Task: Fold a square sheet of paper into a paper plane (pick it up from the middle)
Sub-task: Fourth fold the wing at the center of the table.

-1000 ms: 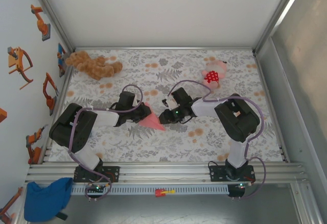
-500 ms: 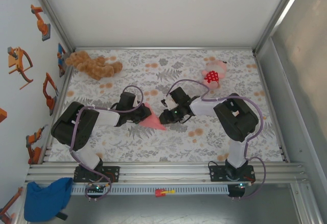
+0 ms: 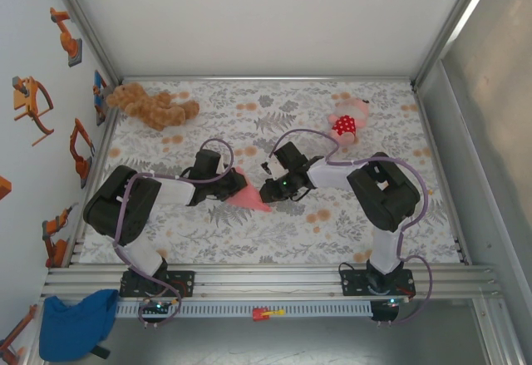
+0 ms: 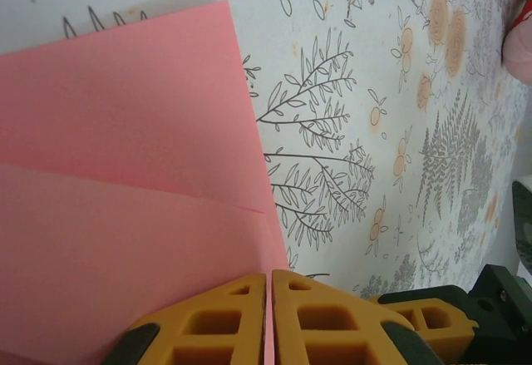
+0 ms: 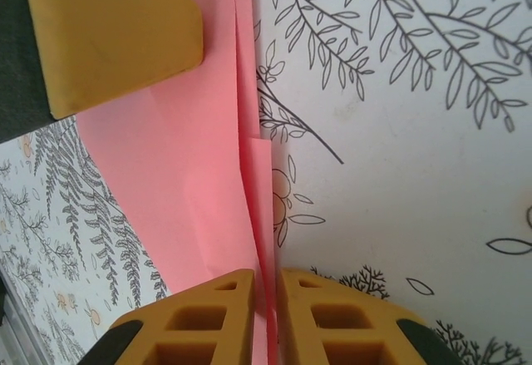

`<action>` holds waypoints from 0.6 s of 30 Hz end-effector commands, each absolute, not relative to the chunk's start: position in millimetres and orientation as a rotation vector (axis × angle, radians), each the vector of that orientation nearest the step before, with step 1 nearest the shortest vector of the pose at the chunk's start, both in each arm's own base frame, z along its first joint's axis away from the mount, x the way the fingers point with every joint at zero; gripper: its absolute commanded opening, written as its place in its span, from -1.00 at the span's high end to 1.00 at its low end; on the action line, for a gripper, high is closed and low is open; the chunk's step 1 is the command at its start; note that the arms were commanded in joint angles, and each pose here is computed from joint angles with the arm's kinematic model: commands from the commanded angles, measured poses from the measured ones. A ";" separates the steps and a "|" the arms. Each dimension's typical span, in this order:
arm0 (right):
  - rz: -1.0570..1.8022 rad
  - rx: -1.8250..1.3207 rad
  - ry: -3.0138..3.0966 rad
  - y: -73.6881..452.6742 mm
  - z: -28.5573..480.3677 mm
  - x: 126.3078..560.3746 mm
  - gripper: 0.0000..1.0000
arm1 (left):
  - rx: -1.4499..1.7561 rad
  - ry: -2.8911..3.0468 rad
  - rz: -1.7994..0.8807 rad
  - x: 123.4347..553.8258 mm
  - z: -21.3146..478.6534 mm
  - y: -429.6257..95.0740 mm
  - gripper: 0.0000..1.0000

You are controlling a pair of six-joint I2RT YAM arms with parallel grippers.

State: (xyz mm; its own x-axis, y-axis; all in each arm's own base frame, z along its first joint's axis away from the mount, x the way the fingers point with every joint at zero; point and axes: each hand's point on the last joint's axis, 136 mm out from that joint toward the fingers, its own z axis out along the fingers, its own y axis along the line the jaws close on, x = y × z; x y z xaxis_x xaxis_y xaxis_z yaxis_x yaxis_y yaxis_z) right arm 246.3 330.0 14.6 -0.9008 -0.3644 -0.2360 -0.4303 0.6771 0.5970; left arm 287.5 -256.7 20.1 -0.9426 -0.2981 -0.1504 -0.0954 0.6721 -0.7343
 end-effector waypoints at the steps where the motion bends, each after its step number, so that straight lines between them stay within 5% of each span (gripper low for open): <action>1: 0.791 -0.694 2.995 302.7 -43.0 210.7 0.68 | -0.274 2.571 -1.168 293.7 39.1 -260.1 0.76; 18: 0.766 -0.669 2.993 302.5 -43.3 212.7 0.69 | -0.278 2.629 -1.119 272.7 31.0 -256.3 0.75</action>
State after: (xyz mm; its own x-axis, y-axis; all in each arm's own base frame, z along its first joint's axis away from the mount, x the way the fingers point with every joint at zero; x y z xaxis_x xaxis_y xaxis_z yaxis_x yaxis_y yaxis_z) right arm 246.7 330.1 14.1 -0.8989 -0.3636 -0.2445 -0.4362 0.6900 0.5775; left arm 275.6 -258.0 39.5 -0.9408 -0.2853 -0.1831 -0.0570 0.6655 -0.7442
